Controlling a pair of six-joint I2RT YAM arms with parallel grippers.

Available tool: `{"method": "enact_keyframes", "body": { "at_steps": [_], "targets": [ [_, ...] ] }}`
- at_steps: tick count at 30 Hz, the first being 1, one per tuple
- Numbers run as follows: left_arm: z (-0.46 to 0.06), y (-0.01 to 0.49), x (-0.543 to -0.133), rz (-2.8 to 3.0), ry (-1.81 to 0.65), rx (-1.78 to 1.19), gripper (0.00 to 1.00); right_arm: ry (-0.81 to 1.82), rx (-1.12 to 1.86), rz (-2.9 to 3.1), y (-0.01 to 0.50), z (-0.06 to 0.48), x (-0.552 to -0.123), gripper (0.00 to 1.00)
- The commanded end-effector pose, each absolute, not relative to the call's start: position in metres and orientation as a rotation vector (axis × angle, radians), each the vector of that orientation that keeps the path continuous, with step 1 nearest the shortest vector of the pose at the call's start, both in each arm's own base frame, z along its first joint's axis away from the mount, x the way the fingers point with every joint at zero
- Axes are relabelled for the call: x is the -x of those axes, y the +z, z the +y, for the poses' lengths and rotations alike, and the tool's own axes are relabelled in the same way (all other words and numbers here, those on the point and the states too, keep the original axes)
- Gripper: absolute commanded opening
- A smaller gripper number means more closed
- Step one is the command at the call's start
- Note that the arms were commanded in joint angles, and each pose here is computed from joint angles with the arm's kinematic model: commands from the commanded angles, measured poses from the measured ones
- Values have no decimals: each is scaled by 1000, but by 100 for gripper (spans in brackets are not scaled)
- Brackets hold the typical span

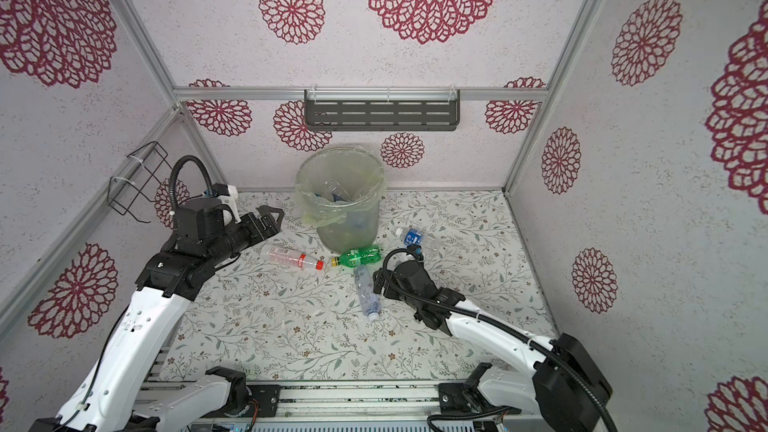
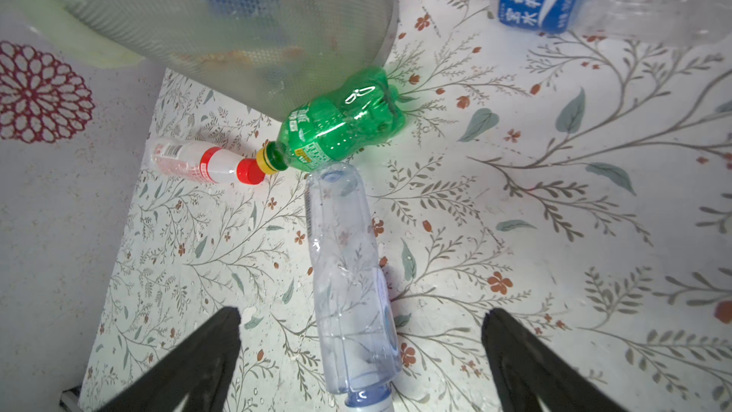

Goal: Throw the plastic bottles in the bin
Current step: Pick up the plastic bottle from the center of the table.

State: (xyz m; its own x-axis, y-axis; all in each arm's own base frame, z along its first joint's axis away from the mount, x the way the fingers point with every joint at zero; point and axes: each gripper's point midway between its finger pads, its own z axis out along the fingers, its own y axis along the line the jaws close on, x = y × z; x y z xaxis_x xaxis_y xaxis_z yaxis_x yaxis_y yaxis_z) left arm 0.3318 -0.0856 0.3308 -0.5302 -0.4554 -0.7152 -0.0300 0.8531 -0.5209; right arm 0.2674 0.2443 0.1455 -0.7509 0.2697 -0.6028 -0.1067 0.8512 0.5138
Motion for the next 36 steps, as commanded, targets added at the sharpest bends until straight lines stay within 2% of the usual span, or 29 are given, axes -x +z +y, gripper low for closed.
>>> {"method": "enact_keyframes", "body": {
  "at_steps": [1,21,36],
  "targets": [
    [-83,316,-331,2094,-573,390,97,636,4,2321,153,259,-267,99],
    [-78,226,-300,2201,-608,533,97,423,39,2479,111,280,-268,99],
    [-75,196,-288,2241,-600,566,97,399,32,2558,89,295,-271,99]
  ]
}}
